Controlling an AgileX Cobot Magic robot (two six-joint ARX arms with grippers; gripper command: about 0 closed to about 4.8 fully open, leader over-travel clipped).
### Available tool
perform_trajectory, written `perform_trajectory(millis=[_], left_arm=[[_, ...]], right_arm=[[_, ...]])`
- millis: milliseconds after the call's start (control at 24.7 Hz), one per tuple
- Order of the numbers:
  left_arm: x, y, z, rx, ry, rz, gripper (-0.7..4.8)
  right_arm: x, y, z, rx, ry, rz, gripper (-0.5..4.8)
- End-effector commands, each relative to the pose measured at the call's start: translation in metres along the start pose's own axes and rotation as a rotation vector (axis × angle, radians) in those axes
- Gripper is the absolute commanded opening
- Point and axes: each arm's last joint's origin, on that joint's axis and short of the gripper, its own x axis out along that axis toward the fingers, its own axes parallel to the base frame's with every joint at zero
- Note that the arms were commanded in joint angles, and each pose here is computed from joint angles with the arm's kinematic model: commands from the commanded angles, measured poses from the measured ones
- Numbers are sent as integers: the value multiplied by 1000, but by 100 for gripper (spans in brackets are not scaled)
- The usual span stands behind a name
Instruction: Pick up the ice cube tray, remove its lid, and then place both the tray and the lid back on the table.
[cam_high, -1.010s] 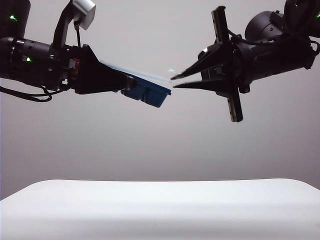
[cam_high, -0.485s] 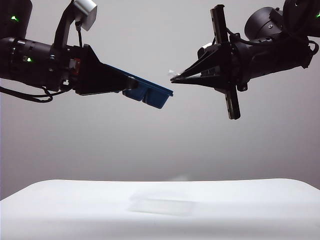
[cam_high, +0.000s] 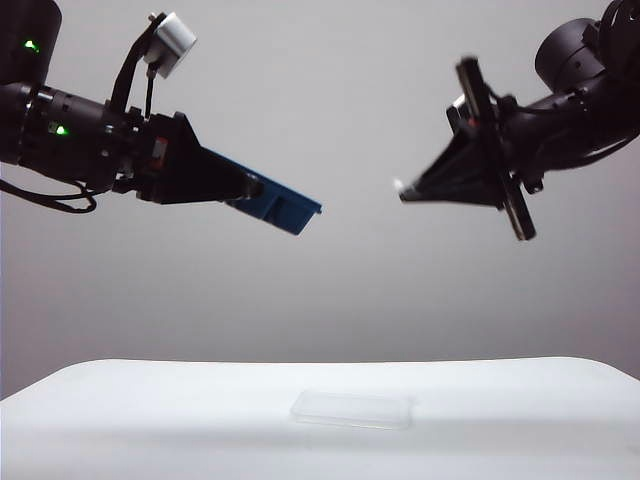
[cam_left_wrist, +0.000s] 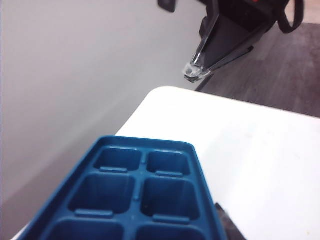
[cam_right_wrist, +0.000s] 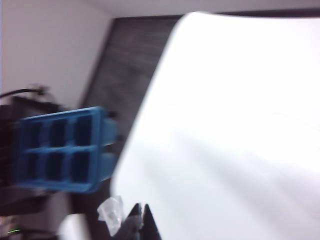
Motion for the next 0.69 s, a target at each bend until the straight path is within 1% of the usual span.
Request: perform_trajectory(millis=[40,121,202,242,283,404,485,525,566,687], left_arm=[[1,-4,-5,70,5,-98,188],[3,-5,-13,110,11,-155,188],[6,-5,-22,116,31,-173,191],[7,-4,-28,115,37,-189,205],[7,-1,-39,104,42,-212,224],[1,11,-59,45,64,-201,225],[-9,22,-73,1,61,-190,225],[-15,27,-78,-20,61,-179,225],[-27,38,-89,-53,68,-137,225],[-40,49,-103,-74,67,-85,224]], right_arm=[[1,1,-1,-65,-11,-72,-6],[2,2,-1,-70,-9,-70,-6],[2,2,-1,-74,-10,-69,-6],[2,2,-1,-74,-10,-69,-6],[1,2,-1,-70,-8,-70,-6],[1,2,-2,-68,-1,-55,-6],[1,2,-2,-68,1,-50,-6],[1,2,-2,-69,1,-50,-6],[1,2,-2,-78,2,-50,-6],[1,2,-2,-88,0,-54,-6]])
